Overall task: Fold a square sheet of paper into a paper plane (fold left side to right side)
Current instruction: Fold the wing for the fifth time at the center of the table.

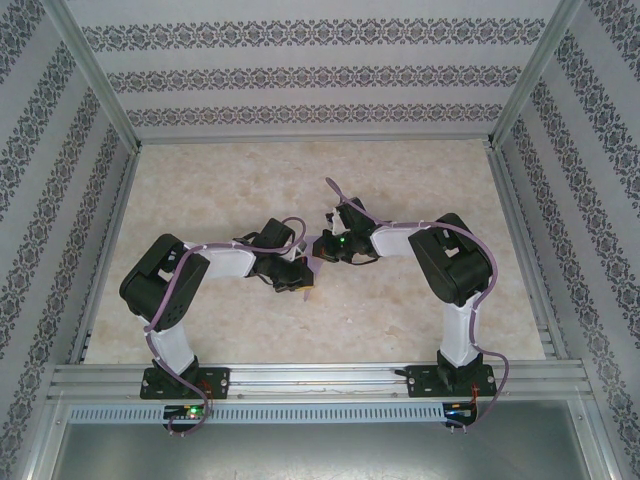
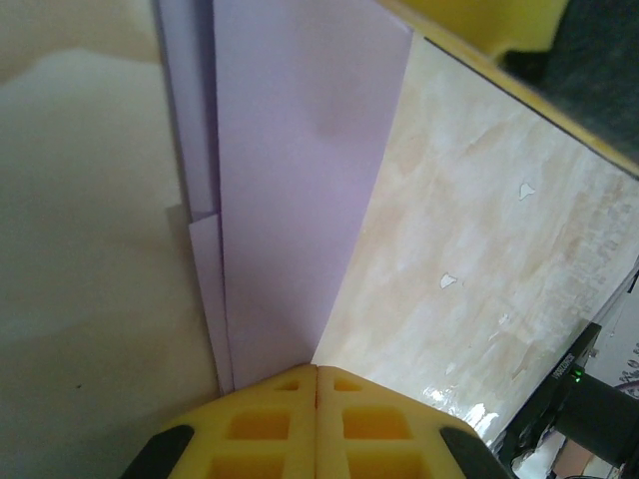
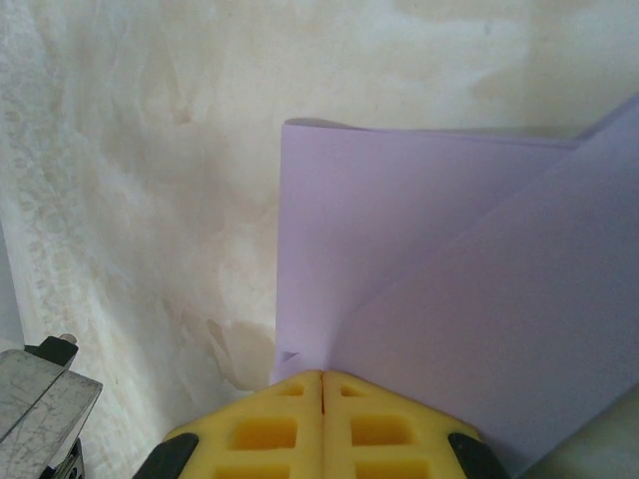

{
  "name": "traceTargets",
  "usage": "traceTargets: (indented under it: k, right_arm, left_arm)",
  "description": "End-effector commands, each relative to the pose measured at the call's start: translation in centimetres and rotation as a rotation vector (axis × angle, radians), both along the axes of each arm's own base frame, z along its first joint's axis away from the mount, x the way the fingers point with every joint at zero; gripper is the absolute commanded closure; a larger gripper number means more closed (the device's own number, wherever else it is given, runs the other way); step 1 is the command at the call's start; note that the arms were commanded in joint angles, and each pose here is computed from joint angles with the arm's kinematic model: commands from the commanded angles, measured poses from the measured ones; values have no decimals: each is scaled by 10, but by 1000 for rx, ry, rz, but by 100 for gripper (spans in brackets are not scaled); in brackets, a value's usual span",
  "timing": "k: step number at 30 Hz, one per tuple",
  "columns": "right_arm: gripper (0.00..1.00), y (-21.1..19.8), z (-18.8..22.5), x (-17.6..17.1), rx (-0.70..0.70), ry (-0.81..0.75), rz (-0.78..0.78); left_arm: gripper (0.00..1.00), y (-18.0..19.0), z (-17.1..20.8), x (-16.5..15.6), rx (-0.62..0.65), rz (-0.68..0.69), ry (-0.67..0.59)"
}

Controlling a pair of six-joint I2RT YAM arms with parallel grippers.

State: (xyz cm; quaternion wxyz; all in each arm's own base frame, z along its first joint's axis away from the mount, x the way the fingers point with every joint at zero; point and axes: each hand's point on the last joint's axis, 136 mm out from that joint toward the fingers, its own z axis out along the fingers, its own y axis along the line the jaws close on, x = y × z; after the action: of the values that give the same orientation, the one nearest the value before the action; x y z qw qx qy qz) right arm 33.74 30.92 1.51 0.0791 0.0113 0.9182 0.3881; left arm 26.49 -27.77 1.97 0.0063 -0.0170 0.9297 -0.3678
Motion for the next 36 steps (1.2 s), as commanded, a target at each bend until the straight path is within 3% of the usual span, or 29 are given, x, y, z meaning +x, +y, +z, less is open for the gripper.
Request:
traceTargets:
  k: [1,9,13,21,36]
  right_arm:
    - [100,-23,-52,-29,-170,113,9]
    - [100,-13,24,8,-44,-59,20]
    - [100,-15,49,6,-12,-111,27]
    - [100,-3,37,-31,-2,-77,43]
    - [100,4,-7,-42,-46,7,33]
  left_arm:
    - [94,7,-19,-12,49,-7,25]
    - [95,18,-33,-21,95,1,40]
    - [95,21,-37,-24,101,6,41]
    - [95,22,-40,-25,104,4,41]
    - [96,25,-43,-25,125,2,43]
